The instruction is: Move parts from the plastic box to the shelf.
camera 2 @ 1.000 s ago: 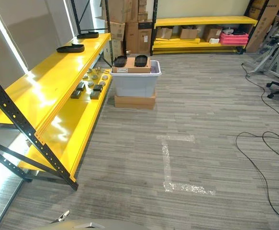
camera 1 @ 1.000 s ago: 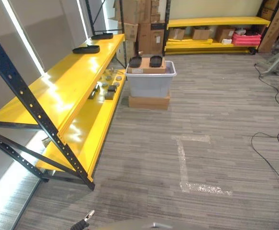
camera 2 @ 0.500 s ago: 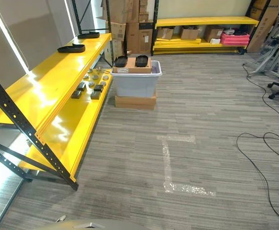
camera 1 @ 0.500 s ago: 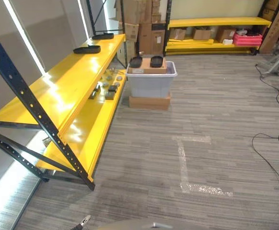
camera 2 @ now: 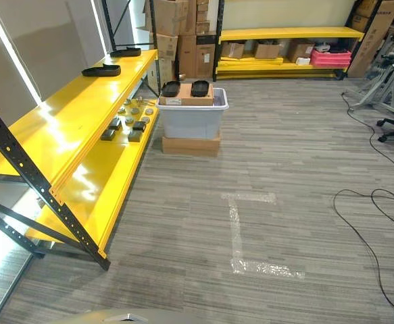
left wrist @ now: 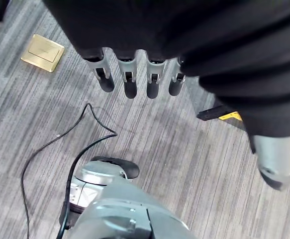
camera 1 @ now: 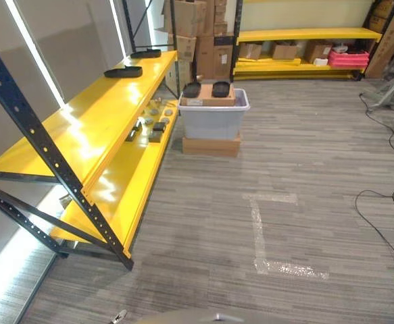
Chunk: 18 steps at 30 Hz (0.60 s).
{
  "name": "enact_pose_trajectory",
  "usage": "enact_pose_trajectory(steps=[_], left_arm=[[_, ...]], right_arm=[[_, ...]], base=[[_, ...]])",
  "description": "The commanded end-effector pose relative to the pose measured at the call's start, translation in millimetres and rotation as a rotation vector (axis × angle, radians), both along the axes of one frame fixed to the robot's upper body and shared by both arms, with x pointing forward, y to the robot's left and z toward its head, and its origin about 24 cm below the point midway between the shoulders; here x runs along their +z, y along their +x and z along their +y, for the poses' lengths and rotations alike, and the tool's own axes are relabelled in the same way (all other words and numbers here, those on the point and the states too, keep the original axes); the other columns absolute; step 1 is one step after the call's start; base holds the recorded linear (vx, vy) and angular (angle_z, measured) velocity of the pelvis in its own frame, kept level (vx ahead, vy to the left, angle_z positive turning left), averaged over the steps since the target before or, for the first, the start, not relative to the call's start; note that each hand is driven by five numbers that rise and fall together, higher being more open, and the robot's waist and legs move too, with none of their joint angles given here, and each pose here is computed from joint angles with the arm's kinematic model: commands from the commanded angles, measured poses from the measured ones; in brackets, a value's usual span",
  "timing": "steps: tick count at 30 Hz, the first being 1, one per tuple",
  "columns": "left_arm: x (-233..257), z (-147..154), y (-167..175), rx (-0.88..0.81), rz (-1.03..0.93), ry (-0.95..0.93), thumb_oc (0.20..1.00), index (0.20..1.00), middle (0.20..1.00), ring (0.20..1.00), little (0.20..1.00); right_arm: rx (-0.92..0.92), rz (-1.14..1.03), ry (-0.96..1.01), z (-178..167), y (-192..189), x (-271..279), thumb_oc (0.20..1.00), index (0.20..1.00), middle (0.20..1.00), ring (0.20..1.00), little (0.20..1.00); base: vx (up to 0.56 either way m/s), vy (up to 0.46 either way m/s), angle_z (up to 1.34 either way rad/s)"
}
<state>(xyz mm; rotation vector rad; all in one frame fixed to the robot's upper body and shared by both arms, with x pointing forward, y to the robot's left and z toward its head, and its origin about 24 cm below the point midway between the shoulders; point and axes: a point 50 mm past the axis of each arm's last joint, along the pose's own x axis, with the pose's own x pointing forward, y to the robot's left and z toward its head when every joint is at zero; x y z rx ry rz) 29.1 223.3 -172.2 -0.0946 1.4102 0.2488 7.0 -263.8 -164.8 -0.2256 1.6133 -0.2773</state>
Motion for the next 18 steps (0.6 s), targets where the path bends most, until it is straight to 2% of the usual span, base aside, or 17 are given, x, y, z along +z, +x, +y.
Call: enact_pose_trajectory(steps=[1,6,9,18], left_arm=[[1,5,15,0.027,-0.023,0.02,1.0,1.0,1.0,1.0,1.0],[2,3,20,0.026,-0.061,0.026,1.0,1.0,1.0,1.0,1.0],[4,4,30,0.074,-0.134,0.015,1.0,1.0,1.0,1.0,1.0],[9,15,43,0.089,-0.188,0.038,1.0,1.0,1.0,1.0,1.0]], right_arm=[[-0.017,0.037,-0.022,3,-1,0,1.0,1.0,1.0,1.0,1.0],[-0.053,-0.045,-0.036,1,6,0,1.0,1.0,1.0,1.0,1.0],[-0.147,-0.249,-0.052,-4,36,3,1.0,1.0,1.0,1.0,1.0],[-0.222,-0.318,-0.056,-13,58,9,1.0,1.0,1.0,1.0,1.0]], base=[[0.0,0.0,0.0],[0.02,0.022,0.0],[0.06,0.082,0.0],[0.08,0.125,-0.05]])
